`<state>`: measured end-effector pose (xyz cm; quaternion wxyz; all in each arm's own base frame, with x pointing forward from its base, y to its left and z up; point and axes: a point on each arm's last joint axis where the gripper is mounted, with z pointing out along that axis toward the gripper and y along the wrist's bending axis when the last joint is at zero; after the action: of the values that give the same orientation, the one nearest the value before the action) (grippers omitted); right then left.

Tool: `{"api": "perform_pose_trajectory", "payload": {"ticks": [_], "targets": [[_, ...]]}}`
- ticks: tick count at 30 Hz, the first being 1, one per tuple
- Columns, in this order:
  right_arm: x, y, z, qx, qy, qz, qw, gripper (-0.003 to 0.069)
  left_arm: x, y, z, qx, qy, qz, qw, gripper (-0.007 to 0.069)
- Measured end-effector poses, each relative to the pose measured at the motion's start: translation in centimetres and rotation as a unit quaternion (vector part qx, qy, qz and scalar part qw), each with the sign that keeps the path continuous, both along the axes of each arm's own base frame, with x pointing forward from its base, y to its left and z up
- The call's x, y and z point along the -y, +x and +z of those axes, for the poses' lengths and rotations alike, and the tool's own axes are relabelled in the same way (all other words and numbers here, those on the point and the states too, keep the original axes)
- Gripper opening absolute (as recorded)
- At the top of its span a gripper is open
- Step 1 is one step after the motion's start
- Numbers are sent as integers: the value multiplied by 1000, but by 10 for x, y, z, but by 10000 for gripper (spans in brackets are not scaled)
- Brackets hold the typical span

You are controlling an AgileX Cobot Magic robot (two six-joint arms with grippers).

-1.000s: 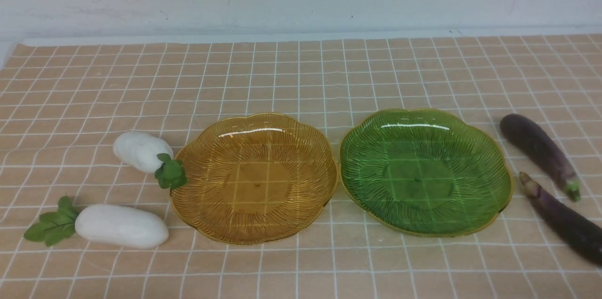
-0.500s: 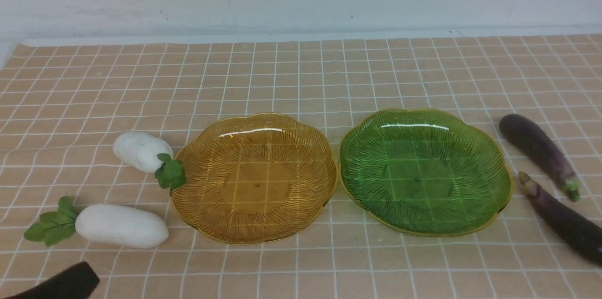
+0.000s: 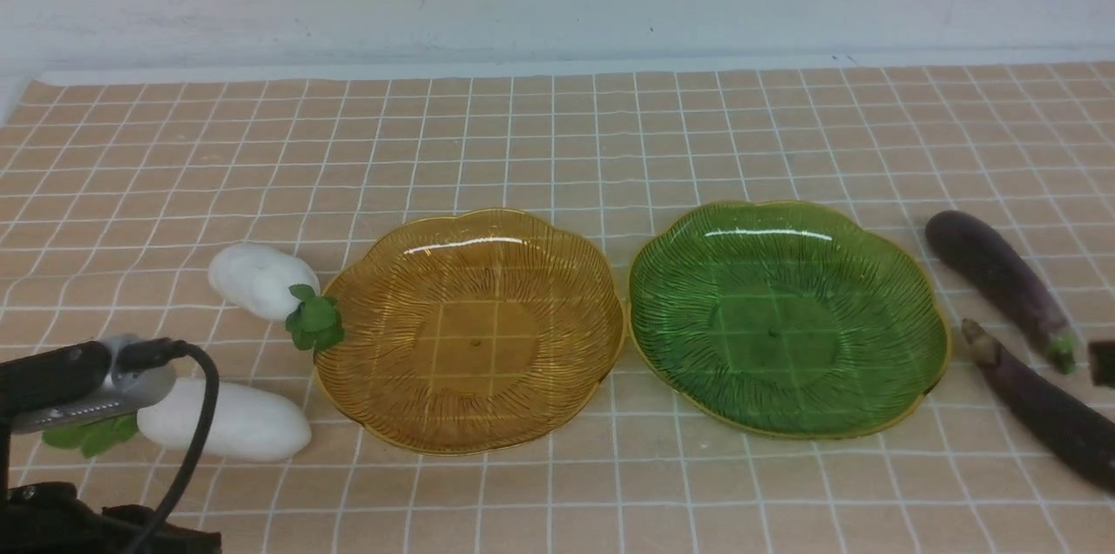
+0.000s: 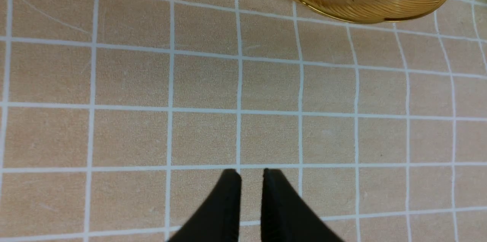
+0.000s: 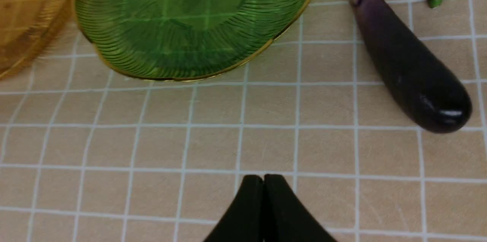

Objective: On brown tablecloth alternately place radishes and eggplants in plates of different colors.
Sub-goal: 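Put the eggplants into the green plate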

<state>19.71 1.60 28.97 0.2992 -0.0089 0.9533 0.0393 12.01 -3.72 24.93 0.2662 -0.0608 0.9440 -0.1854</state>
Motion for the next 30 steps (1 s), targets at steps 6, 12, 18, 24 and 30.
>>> {"api": "perform_pose_trajectory", "payload": {"ticks": [6,12,18,24,30], "targets": [[4,57,-13,-24,-60,13,998,283,0,1,0,-1,3,-3,1000,138],[8,113,-41,-48,-110,14,993,504,0,1,0,0,3,-3,1000,158],[12,175,-79,-66,-133,-29,988,573,0,0,0,-3,3,-4,1000,158],[13,220,-111,-76,-148,-43,985,575,0,0,-1,-4,3,-4,1000,158],[31,235,-139,-116,-145,-71,980,551,0,-1,-1,-9,3,-6,1000,158]]}}
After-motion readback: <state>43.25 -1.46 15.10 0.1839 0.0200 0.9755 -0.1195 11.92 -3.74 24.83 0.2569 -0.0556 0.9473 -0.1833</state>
